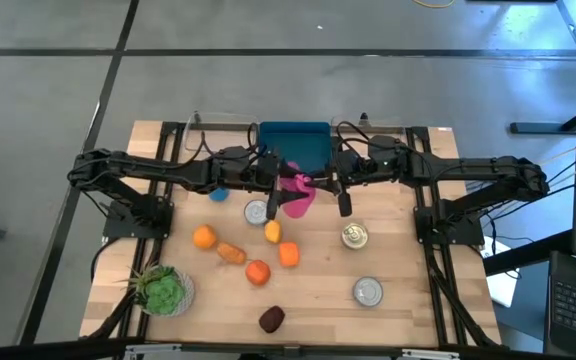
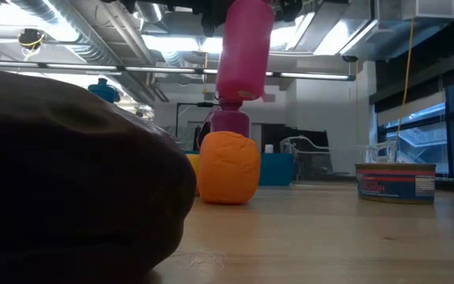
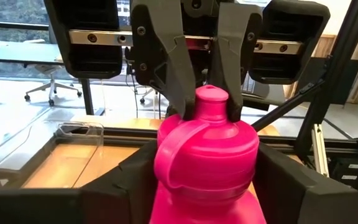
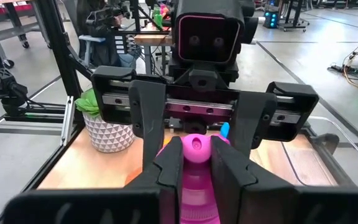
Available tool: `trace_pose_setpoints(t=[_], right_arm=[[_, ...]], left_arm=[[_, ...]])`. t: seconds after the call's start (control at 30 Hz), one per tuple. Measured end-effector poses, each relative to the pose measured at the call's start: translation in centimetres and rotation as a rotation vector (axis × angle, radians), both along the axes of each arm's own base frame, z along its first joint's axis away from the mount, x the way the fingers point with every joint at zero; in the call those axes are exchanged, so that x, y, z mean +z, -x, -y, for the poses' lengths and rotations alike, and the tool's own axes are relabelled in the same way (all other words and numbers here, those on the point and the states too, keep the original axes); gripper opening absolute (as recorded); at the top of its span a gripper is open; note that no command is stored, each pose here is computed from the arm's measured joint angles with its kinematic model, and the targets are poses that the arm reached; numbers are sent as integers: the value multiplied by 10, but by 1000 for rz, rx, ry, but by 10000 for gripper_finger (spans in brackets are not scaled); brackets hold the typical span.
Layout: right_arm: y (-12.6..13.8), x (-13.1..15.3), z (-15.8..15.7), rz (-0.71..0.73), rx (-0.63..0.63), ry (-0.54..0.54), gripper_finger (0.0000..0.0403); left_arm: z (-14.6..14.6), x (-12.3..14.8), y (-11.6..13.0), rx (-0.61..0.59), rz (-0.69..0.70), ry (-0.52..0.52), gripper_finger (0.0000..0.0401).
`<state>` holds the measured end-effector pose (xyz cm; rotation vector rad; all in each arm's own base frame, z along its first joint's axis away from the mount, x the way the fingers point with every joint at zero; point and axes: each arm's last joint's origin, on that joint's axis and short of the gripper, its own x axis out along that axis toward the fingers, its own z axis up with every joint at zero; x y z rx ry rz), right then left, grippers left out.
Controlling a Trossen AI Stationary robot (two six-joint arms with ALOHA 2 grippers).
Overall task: Pick & Place Food Item
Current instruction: Put the pink bottle into the left transparent bin
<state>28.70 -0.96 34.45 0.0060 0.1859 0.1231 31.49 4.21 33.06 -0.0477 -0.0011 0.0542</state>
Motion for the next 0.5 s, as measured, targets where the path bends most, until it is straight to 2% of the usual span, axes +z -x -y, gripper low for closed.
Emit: trace_pose_setpoints(t=[0.13, 0.27, 0.5], right_arm=[[0, 0, 0, 0, 3, -1, 62], [0, 0, 0, 1, 3, 0, 75], [0, 1, 0, 7, 5, 20, 73]], left_arm=[[0, 0, 0, 1, -1, -10, 167], [0, 0, 0, 3, 0, -17, 166], [0, 0, 0, 5, 1, -21, 167]])
